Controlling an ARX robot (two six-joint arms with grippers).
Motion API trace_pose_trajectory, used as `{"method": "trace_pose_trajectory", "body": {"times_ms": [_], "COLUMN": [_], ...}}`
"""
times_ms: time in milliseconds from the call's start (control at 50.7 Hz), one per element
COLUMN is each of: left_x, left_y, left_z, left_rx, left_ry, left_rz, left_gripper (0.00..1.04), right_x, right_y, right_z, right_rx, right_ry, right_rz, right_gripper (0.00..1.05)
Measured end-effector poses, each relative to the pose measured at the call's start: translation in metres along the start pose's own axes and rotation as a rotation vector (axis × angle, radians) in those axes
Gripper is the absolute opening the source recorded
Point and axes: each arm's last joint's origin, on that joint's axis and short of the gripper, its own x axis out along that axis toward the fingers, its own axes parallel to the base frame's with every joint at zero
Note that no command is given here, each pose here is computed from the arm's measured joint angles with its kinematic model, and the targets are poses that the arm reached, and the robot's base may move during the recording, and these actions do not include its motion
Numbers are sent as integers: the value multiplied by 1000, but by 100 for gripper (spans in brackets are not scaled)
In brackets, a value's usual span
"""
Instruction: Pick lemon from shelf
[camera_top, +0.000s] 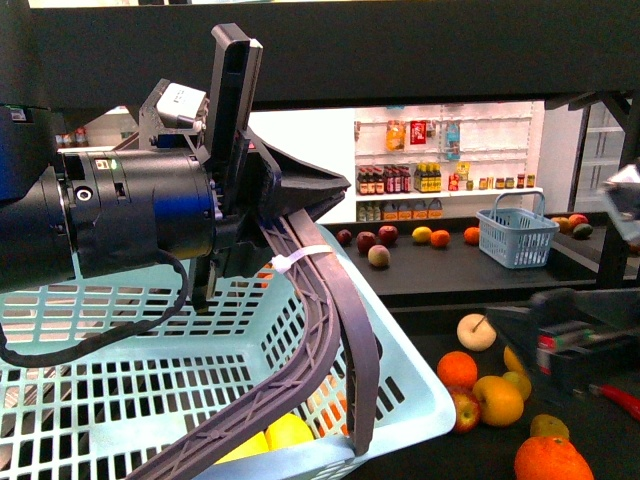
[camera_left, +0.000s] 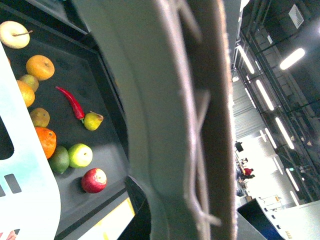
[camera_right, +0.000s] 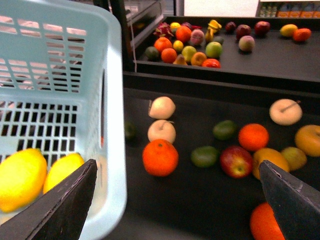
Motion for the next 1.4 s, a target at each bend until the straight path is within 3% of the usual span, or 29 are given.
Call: {"method": "trace_pose_trajectory", "body": {"times_ms": [158, 276, 473, 591, 690, 808, 1005, 1202, 1399], "left_x": [0, 0, 0, 0, 0, 0, 0, 0, 0], "left_y": [0, 0, 0, 0, 0, 0, 0, 0, 0], "left_z": [1, 0, 0, 0, 0, 0, 0, 0, 0], "left_rx": [1, -3, -1, -2, -2, -1, -3, -5, -2], "left_ry": [-6, -2, -3, -3, -1, -5, -2, -1, -1], "left_rz": [4, 1, 2, 2, 1, 3, 1, 1, 2], "left_gripper": [7, 7, 7, 7, 7, 7, 7, 7, 7], "right_x": [-57, -105, -143, -150, -157, -176, -188, -196, -199], "right_y": [-11, -8, 1, 10, 13, 20, 24, 27, 28], "right_z": [0, 6, 14, 15, 5, -23, -26, -41, -38], "right_rx": [-28, -22, -33, -39, -22, -7, -16, -8, -14], "right_ry": [46, 43, -3, -140, -134, -79, -137, -110, -150], "right_rz": [-73, -106, -158, -282, -304, -307, -307, -308, -311], "right_gripper": [97, 97, 96, 80, 66, 40, 2, 3, 3]}}
